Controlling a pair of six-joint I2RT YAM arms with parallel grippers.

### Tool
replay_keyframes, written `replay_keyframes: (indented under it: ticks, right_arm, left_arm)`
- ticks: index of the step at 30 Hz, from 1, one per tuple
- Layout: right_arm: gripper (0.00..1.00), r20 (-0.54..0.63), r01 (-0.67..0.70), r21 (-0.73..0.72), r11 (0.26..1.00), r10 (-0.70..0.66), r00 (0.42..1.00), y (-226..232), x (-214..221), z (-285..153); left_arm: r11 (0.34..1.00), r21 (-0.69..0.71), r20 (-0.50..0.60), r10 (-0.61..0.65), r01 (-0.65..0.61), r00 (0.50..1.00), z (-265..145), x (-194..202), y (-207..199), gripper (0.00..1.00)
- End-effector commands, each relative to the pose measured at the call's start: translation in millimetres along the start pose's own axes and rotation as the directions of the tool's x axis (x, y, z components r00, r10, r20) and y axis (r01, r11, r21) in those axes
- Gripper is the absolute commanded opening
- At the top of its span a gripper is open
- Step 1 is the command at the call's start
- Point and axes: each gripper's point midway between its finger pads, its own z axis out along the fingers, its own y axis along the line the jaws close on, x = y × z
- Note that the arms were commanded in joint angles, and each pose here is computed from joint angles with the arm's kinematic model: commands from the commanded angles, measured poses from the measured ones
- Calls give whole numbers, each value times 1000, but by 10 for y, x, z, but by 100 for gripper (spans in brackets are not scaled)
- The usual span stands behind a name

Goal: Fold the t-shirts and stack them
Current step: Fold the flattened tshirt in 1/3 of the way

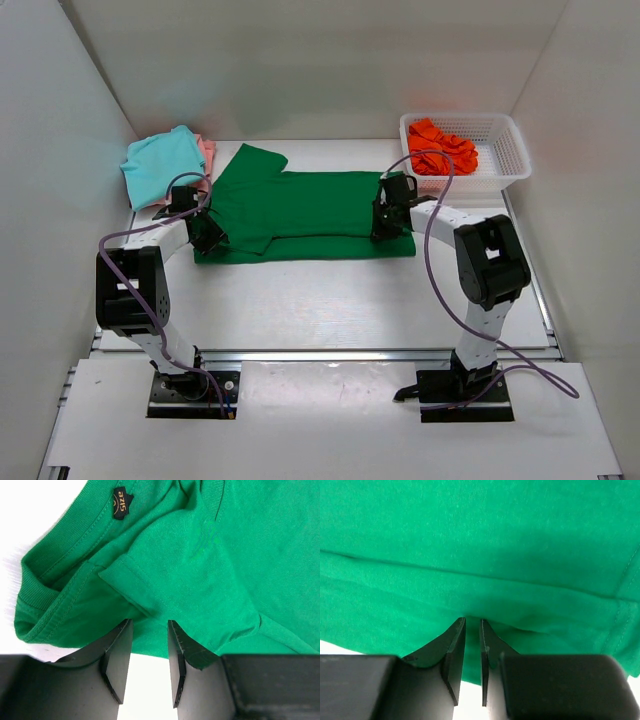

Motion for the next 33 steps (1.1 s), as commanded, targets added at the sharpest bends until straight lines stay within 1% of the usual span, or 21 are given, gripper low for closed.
replay_keyframes:
  ticks: [1, 2, 3, 5, 9, 15, 18, 21, 24, 26, 28, 29, 30, 32, 33]
  right_arm:
    - [15, 59, -2, -19, 1000, 3, 998, 40, -211, 60]
    - [15, 50, 3, -15, 1000, -2, 999, 38, -216, 116]
    - [15, 66, 7, -9, 1000, -7, 998, 34, -291, 132]
    - [13, 56, -3, 6, 1000, 3, 998, -9, -318, 205]
    - [10, 101, -6, 22, 1000, 4, 995, -16, -568, 247]
    - [12, 261, -14, 34, 999, 4, 965, 24, -1066, 77]
    - [16, 284, -11, 33, 999, 1, 959, 7, -1154, 55]
    - [21, 303, -16, 87, 996, -11, 953, -112, -1208, 42]
    - [22, 302, -5, 71, 997, -17, 953, -101, -1186, -18]
    - [20, 276, -4, 60, 998, -12, 961, -107, -1015, -30]
    - [19, 277, -3, 60, 998, -14, 961, -90, -879, -119]
    - [19, 273, -1, 57, 998, -15, 962, -106, -776, -172]
    - [18, 271, 5, 49, 999, -19, 962, -62, -710, -175]
    - [17, 232, -1, 63, 998, -14, 973, -161, -448, -133]
    - [17, 218, 3, 60, 998, -16, 976, -134, -379, -143]
  left_arm:
    - [999, 31, 28, 8, -9, 1000, -73, -91, -92, 45]
    - [1000, 28, 27, 0, 0, 1000, -68, -90, -71, 46]
    - [1000, 26, 29, -1, 0, 1000, -79, -103, -60, 46]
    - [1000, 20, 25, 1, -1, 1000, -77, -77, -51, 45]
    - [1000, 27, 69, -4, 2, 998, -153, -183, -80, 46]
    - [999, 32, 78, -14, 11, 997, -190, -231, -73, 46]
    - [999, 50, 80, -8, 4, 997, -201, -235, -122, 46]
    - [999, 44, 80, -12, 9, 997, -193, -239, -104, 47]
    - [1000, 26, 75, -10, 8, 997, -182, -212, -56, 46]
    - [1000, -21, 71, -3, 4, 997, -150, -192, 36, 47]
    - [999, -51, 72, 9, -6, 997, -110, -171, 73, 47]
    - [999, -54, 78, 5, -1, 997, -81, -186, 85, 47]
    - [998, -59, 66, 0, 4, 998, -43, -119, 103, 46]
    - [998, -57, 62, -17, 21, 998, 23, -102, 89, 47]
    - [996, -82, 63, -20, 25, 998, 79, -89, 113, 45]
